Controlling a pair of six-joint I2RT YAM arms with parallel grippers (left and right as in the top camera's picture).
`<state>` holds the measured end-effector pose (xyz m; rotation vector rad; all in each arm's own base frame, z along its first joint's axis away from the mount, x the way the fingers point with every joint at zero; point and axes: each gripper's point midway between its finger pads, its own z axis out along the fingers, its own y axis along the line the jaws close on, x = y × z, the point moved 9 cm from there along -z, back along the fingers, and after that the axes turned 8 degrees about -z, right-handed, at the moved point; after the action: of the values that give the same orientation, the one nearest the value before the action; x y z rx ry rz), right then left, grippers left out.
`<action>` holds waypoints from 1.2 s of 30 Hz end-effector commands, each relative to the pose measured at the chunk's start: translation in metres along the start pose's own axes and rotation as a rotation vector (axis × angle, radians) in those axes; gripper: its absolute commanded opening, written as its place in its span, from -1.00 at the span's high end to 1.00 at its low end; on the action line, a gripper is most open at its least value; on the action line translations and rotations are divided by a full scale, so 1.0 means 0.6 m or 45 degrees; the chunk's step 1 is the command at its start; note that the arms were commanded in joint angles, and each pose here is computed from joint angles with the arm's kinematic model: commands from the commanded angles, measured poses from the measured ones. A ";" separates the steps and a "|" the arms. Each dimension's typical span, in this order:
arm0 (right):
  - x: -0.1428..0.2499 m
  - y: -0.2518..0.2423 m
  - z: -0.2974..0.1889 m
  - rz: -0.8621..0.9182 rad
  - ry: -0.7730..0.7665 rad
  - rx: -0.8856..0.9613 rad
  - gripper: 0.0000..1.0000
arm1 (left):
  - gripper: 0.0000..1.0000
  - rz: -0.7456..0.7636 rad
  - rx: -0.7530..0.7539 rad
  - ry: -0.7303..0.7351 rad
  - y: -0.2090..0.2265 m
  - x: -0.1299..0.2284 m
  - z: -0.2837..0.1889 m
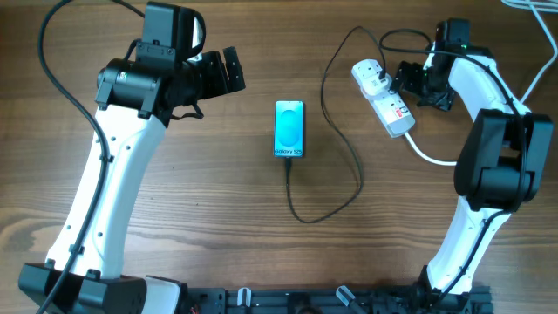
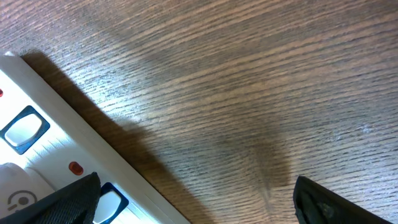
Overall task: Plug charger to phone and switch on socket
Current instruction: 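Press down the power strip switch beside the charger with the right gripper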
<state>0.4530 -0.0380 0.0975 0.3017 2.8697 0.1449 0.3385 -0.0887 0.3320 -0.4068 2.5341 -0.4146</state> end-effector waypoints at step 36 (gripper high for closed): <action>0.033 0.005 -0.027 0.054 0.085 0.075 -0.99 | -1.00 -0.013 -0.019 -0.004 0.003 0.000 0.003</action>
<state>0.4351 -0.0320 0.1117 0.3384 2.9310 0.1046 0.3385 -0.0887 0.3320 -0.4068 2.5341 -0.4146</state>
